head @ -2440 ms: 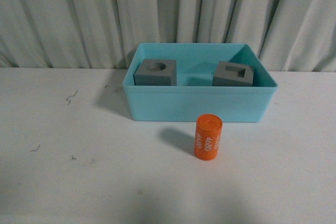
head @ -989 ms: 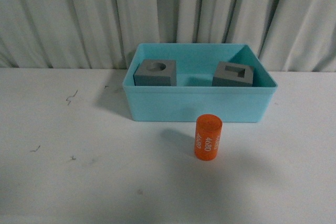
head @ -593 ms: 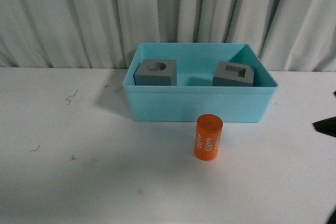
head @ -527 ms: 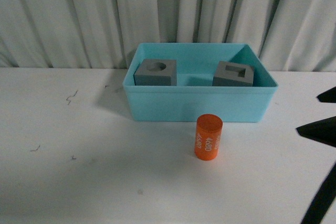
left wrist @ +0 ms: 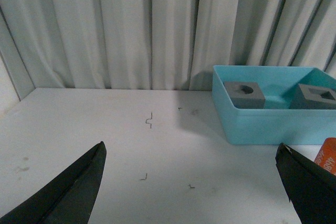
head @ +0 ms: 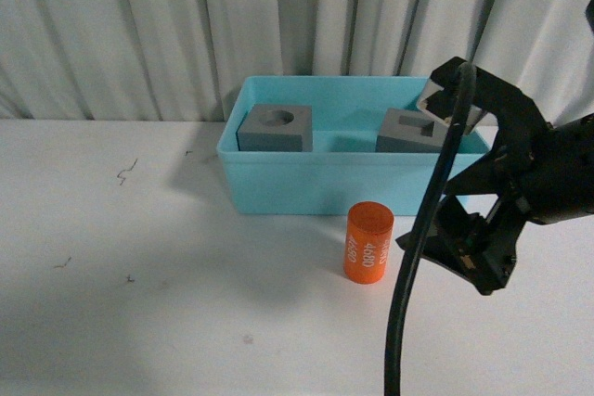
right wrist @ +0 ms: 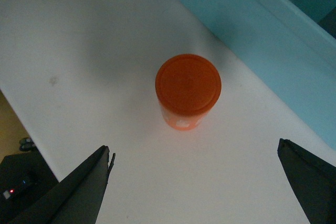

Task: Place gray and orange parts in blue box

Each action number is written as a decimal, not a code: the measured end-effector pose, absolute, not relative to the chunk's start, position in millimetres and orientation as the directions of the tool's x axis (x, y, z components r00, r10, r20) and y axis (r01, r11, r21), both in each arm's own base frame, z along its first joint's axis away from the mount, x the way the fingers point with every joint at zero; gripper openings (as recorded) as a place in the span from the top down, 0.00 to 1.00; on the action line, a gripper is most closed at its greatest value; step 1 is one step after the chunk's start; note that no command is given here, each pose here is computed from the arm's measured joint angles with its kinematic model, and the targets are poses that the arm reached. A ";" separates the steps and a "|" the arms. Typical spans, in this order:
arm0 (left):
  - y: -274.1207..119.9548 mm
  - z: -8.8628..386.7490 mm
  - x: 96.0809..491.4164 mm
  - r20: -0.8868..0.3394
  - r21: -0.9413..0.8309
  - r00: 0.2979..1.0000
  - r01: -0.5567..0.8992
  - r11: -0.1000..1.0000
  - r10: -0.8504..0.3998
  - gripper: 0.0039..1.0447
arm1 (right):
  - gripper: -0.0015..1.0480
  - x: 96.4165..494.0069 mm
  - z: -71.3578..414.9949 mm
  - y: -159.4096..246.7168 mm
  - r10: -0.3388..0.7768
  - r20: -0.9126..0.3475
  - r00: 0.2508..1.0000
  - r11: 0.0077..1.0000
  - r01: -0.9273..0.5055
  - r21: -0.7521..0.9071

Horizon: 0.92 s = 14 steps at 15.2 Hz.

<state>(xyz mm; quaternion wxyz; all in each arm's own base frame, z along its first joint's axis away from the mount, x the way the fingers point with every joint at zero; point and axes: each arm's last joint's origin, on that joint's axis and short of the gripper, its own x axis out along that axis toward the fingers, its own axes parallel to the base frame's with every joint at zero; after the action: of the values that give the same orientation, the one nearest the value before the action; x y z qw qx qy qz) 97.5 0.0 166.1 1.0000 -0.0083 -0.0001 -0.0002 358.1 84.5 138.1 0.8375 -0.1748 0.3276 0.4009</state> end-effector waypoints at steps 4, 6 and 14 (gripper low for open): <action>0.0 166.1 97.5 0.000 -0.017 1.000 0.000 1.000 0.000 0.06 | 0.06 376.7 120.1 95.6 0.533 -0.704 0.469 0.638 -0.770 -0.030; 0.0 166.1 97.5 0.000 -0.017 1.000 0.000 1.000 0.000 0.06 | 0.06 383.8 113.5 99.5 0.526 -0.709 0.470 0.646 -0.763 -0.026; 0.0 166.1 97.5 0.000 -0.017 1.000 0.000 1.000 0.000 0.06 | 0.06 392.2 97.2 125.5 0.535 -0.724 0.435 0.622 -0.783 -0.011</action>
<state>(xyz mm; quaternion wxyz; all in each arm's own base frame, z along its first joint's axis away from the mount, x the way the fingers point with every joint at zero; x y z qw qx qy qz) 97.5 0.0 166.1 1.0000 -0.0083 -0.0001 0.0000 392.2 125.5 97.2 0.8286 -0.1760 0.3527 0.3976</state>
